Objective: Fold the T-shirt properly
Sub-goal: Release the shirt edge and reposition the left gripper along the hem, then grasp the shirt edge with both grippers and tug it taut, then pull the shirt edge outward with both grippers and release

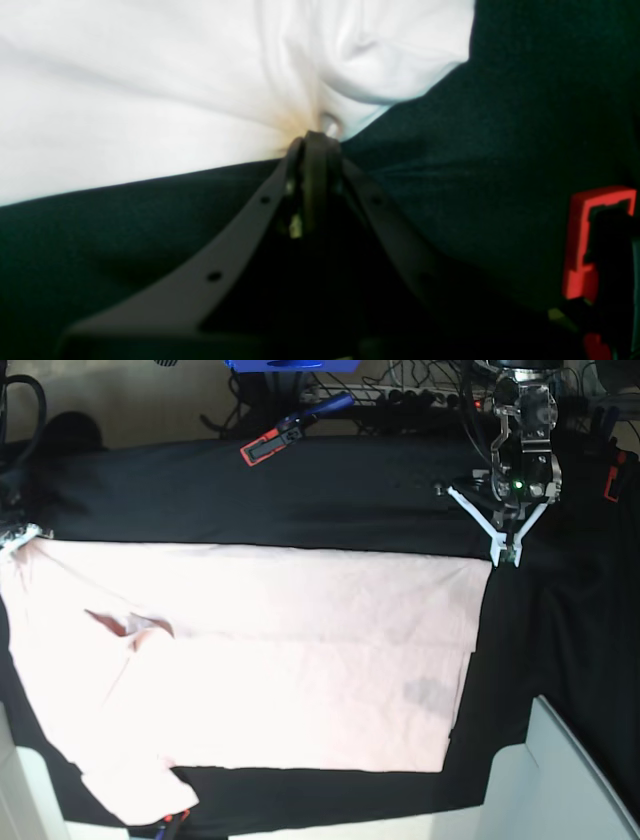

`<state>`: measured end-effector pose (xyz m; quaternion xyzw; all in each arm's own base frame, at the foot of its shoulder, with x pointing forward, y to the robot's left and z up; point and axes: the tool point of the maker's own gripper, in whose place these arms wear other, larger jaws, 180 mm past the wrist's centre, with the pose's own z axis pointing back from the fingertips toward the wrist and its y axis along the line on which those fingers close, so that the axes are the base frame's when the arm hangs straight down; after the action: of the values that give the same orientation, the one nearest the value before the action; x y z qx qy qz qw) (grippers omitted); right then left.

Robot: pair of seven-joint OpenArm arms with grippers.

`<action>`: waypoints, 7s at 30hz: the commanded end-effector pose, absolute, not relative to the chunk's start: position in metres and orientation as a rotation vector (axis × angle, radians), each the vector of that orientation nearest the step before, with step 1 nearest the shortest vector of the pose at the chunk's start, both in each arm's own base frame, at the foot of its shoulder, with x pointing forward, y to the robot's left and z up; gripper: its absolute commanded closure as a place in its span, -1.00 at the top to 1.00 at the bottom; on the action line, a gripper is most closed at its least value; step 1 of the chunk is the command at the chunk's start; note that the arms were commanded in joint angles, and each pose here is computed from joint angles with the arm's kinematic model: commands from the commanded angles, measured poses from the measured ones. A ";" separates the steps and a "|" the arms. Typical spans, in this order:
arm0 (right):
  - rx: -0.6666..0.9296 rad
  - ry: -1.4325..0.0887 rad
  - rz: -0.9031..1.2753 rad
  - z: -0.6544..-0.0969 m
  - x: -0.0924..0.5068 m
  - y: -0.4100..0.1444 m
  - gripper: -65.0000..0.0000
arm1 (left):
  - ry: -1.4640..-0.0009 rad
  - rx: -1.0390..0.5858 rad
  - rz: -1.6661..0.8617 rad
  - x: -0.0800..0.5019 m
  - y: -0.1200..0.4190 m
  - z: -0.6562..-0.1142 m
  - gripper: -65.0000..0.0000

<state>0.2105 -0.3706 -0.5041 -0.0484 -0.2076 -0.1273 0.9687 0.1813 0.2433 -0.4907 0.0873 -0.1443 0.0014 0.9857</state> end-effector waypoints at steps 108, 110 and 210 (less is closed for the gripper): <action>-0.158 -0.362 0.020 -0.501 0.263 -0.321 -1.00 | -0.354 0.128 0.069 0.272 0.240 -0.493 -1.00; -0.158 -0.357 0.021 -0.502 0.262 -0.321 -1.00 | -0.319 0.129 0.089 0.266 0.242 -0.502 -1.00; -0.168 -0.721 0.018 -0.410 0.309 -0.310 -1.00 | -0.457 0.115 0.136 0.276 0.218 -0.456 -1.00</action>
<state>0.3025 -0.2955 -0.4235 -0.0613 -0.3371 0.0097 0.9394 0.2598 0.2138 -0.4693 0.0535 -0.1980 0.0659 0.9765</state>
